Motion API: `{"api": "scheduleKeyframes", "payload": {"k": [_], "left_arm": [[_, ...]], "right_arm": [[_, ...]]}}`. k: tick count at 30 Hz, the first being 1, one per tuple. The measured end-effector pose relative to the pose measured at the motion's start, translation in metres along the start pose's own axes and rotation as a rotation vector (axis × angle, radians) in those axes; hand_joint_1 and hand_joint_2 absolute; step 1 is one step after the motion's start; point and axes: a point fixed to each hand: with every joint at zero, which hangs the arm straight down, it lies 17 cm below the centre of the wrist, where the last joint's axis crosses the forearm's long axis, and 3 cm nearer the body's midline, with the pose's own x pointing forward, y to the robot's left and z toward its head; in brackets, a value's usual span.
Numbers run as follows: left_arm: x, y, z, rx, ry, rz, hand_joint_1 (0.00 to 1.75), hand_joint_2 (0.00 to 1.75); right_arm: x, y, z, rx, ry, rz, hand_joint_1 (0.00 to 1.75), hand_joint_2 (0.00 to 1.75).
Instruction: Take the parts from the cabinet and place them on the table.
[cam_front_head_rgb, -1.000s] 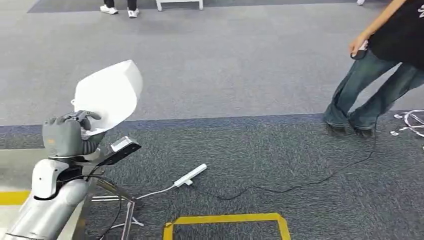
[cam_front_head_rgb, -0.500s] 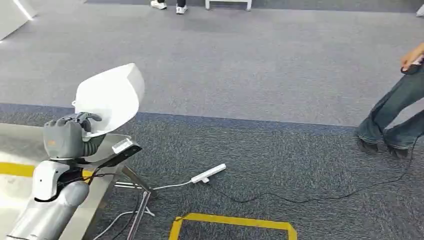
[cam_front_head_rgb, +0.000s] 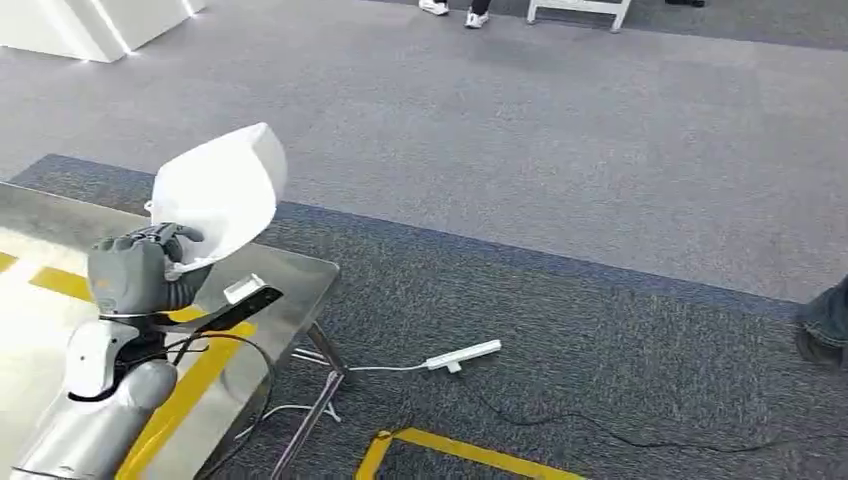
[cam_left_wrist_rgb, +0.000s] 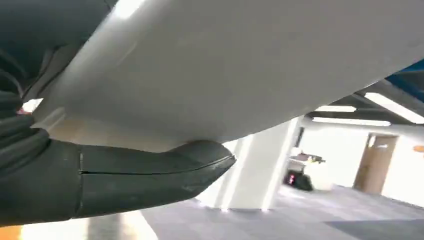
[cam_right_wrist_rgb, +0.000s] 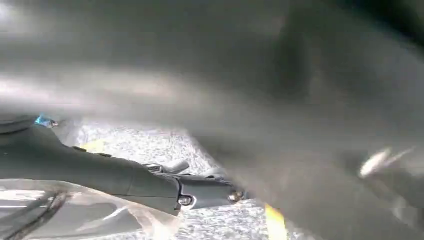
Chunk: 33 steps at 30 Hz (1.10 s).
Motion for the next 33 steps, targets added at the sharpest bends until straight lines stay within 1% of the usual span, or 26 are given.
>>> {"api": "scheduleKeyframes", "payload": {"k": [3,6,13,26,33], "left_arm": [[-0.002,-0.001,0.003,-0.008,-0.002,-0.008,1.75,1.75],[-0.002,0.0,0.0,-0.002,-0.004,-0.008,1.75,1.75],[-0.003,-0.001,0.003,-0.009,0.001,-0.008,1.75,1.75],[-0.002,0.0,0.0,-0.004,-0.002,-0.009,1.75,1.75],[-0.003,0.0,0.0,-0.006,0.0,-0.012,1.75,1.75]], "right_arm": [[0.004,0.0,0.0,-0.001,-0.007,0.002,0.0,0.0],[0.0,0.004,0.0,0.006,-0.001,0.002,0.0,0.0],[-0.003,0.007,0.0,0.009,0.003,0.002,0.0,0.0],[0.006,-0.004,0.0,-0.005,-0.017,0.002,0.0,0.0],[0.0,0.003,0.0,0.005,-0.005,0.004,0.0,0.0]]}}
